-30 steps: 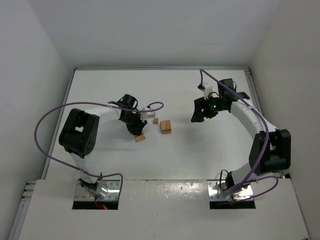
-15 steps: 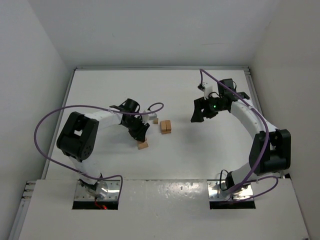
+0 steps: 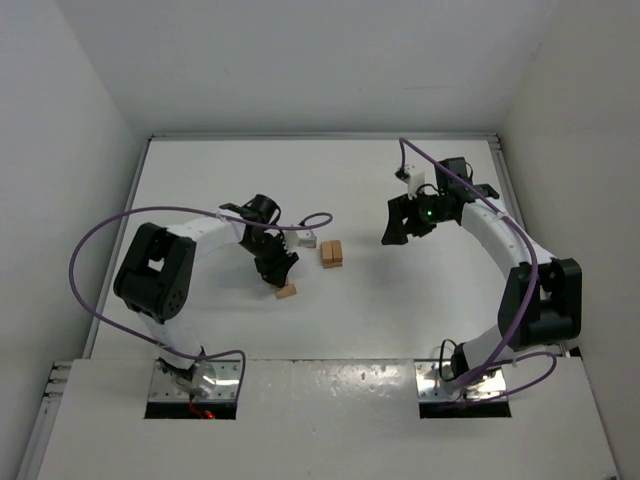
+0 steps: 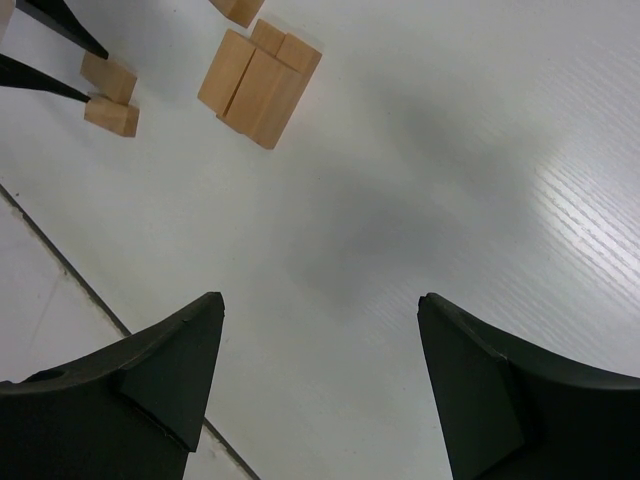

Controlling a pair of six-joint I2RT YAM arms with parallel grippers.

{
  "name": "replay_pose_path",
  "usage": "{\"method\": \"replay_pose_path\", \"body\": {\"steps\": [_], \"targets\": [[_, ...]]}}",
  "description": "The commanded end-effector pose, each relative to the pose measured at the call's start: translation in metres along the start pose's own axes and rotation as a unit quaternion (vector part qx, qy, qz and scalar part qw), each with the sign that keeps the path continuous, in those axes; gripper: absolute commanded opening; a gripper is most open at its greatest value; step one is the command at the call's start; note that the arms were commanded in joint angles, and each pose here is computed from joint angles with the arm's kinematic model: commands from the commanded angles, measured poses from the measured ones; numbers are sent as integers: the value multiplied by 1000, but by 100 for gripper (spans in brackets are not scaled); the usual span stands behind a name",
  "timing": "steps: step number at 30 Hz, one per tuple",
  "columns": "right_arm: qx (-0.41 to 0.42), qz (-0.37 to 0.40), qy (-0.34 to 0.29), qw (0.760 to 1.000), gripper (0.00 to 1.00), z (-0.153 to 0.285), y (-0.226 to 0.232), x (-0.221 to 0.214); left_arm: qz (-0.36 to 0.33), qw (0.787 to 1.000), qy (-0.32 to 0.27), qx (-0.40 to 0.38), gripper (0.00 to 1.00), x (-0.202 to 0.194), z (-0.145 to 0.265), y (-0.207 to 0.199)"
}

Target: Build the wood block tower

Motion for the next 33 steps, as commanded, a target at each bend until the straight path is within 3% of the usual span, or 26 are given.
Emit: {"method": "replay_pose_path", "body": {"steps": [1, 4, 7, 10, 12, 16, 21, 33], "targets": [[5, 28, -26, 999, 79, 7, 8, 15, -18, 999, -19, -26, 47, 8, 3, -8], [6, 26, -25, 999, 79, 6, 7, 15, -16, 999, -39, -11, 45, 16, 10, -8], [5, 27, -24, 999, 79, 8, 8, 14, 0, 993, -107, 55, 45, 30, 39, 6], [6, 28, -26, 999, 79, 8, 9, 13, -3, 984, -126, 123, 37, 38, 60, 16], [6, 27, -27, 999, 79, 7, 9, 12, 7, 983, -100, 155, 27, 29, 61, 24], [8, 28, -26, 999, 77, 6, 11, 10, 29, 985, -39, 168, 16, 6, 48, 29], [-10, 49, -20, 999, 77, 2, 13, 10, 56, 985, 4, 162, 16, -15, 29, 25], [-14, 57, -10, 998, 77, 2, 16, 6, 67, 988, 2, 142, 15, -15, 11, 23]]}}
Point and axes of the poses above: each gripper's point midway between its finger pads, its own z axis back along the fingers, its own y axis along the line the jaws close on, x = y × z, the point moved 7 cm from there along z, back along the fingers, and after that the axes turned 11 degrees about -z, right-handed, at the moved point
